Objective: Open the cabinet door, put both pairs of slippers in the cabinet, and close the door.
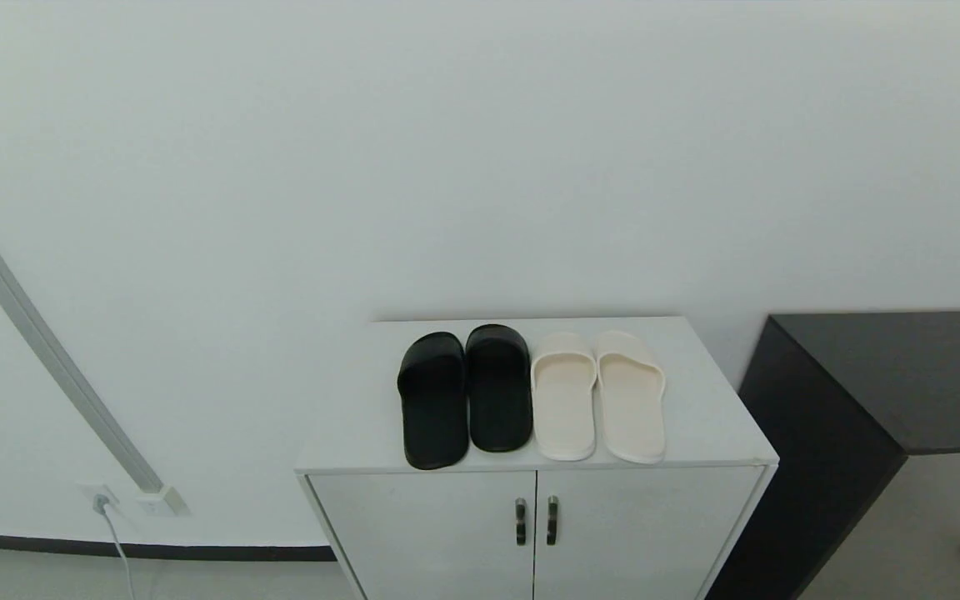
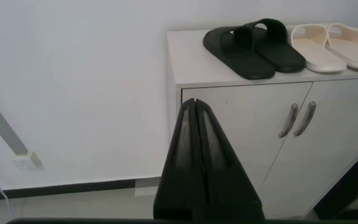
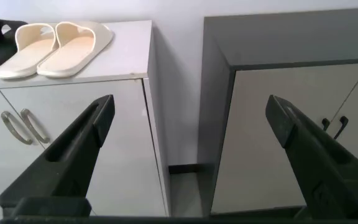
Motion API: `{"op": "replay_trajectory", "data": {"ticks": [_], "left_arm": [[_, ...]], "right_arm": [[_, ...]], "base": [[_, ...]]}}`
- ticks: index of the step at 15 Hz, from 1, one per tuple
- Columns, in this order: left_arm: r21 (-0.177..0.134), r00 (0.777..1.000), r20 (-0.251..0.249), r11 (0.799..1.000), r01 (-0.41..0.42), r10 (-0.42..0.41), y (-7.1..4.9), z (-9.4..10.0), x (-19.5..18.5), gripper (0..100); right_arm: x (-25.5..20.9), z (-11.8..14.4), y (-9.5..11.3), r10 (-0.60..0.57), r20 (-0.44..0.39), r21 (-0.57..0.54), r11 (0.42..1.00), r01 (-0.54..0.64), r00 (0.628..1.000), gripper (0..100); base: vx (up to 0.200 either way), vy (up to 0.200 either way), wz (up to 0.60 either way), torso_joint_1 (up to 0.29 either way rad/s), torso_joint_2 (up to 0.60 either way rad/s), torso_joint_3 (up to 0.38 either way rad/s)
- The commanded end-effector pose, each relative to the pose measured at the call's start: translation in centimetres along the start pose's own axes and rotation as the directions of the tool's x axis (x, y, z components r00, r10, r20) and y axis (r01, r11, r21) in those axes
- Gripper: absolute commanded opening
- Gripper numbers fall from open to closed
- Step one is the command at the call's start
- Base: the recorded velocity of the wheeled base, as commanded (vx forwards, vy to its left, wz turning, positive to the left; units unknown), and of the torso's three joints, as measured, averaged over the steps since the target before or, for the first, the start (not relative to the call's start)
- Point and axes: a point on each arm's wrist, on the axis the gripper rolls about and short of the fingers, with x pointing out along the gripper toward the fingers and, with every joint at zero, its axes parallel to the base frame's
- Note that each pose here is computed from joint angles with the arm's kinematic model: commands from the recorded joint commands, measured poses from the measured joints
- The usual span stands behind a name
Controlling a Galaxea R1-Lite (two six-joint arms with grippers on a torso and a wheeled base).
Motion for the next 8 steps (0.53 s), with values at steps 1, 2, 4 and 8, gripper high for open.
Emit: {"op": "replay_trajectory", "data": {"ticks": [1, 2, 4, 8], "left_arm": [[0.000, 1.000, -0.002, 1.000, 0.000, 0.000, 0.0, 0.0, 0.0, 0], [0.000, 1.000, -0.002, 1.000, 0.000, 0.000, 0.0, 0.0, 0.0, 0], [0.000, 1.000, -0.002, 1.000, 0.000, 0.000, 0.0, 0.0, 0.0, 0], [0.000, 1.000, -0.002, 1.000, 0.000, 0.000, 0.0, 0.0, 0.0, 0]], "right_arm": [[0.0, 0.4, 0.0, 0.005, 0.009, 0.012, 1.000, -0.005, 1.000, 100], [-0.5, 5.6, -0.1, 0.034, 0.089, 0.126, 0.991, -0.045, 0.995, 100], [1.3, 8.9, 0.0, 0.094, -0.061, 0.156, 0.984, -0.083, 0.994, 100], [7.3, 8.6, 1.1, 0.232, -0.303, 0.101, 0.972, -0.211, 0.924, 100]], "base": [[0.000, 0.000, 0.00, 0.000, 0.00, 0.000], [0.000, 0.000, 0.00, 0.000, 0.00, 0.000], [0.000, 0.000, 0.00, 0.000, 0.00, 0.000], [0.000, 0.000, 0.00, 0.000, 0.00, 0.000]]}}
